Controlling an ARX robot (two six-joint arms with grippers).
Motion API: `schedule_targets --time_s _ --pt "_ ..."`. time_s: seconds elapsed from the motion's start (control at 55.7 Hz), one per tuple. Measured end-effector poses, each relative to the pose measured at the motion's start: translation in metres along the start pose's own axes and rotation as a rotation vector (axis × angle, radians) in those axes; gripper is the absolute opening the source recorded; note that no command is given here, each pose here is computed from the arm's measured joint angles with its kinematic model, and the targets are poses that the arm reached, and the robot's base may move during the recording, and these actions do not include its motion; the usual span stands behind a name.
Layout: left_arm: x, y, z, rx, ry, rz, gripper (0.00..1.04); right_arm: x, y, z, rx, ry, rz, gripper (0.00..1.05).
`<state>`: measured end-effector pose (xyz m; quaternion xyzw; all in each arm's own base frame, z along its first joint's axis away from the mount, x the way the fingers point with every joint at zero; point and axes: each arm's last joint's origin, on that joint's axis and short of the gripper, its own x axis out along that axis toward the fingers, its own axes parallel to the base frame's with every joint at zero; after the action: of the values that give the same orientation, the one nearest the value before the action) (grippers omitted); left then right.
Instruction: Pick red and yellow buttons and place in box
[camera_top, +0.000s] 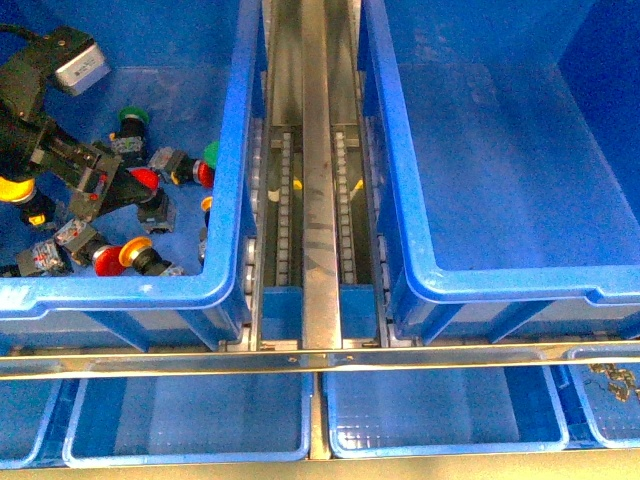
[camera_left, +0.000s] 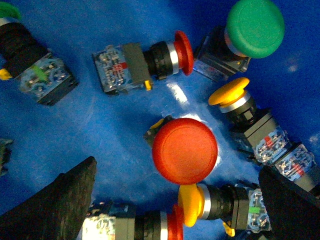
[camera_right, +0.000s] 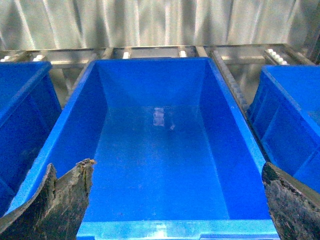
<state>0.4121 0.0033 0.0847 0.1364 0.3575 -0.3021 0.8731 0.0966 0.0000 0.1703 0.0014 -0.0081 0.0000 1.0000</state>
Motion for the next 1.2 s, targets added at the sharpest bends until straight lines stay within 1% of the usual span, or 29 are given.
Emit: schedule_targets --time_s 0.108,0.215,0.431,0.736,1.202 --pt "0.013 -0.001 0.003 0.023 0.007 -0.028 0.97 0.0 0.0 0.0 0.0 0.0 0.0 0.99" --pt "0.024 0.003 0.01 0.036 -0.002 -0.031 0.97 0.0 0.0 0.0 0.0 0.0 0.0 0.99" --pt "0.035 0.009 0.015 0.037 0.003 -0.035 0.97 0.0 0.0 0.0 0.0 0.0 0.0 0.99" --pt "0.046 0.007 0.011 0.035 0.028 -0.058 0.97 0.0 0.0 0.0 0.0 0.0 0.0 0.99" --pt "0.051 0.0 0.012 0.044 0.032 -0.075 0.97 0.0 0.0 0.0 0.0 0.0 0.0 0.99"
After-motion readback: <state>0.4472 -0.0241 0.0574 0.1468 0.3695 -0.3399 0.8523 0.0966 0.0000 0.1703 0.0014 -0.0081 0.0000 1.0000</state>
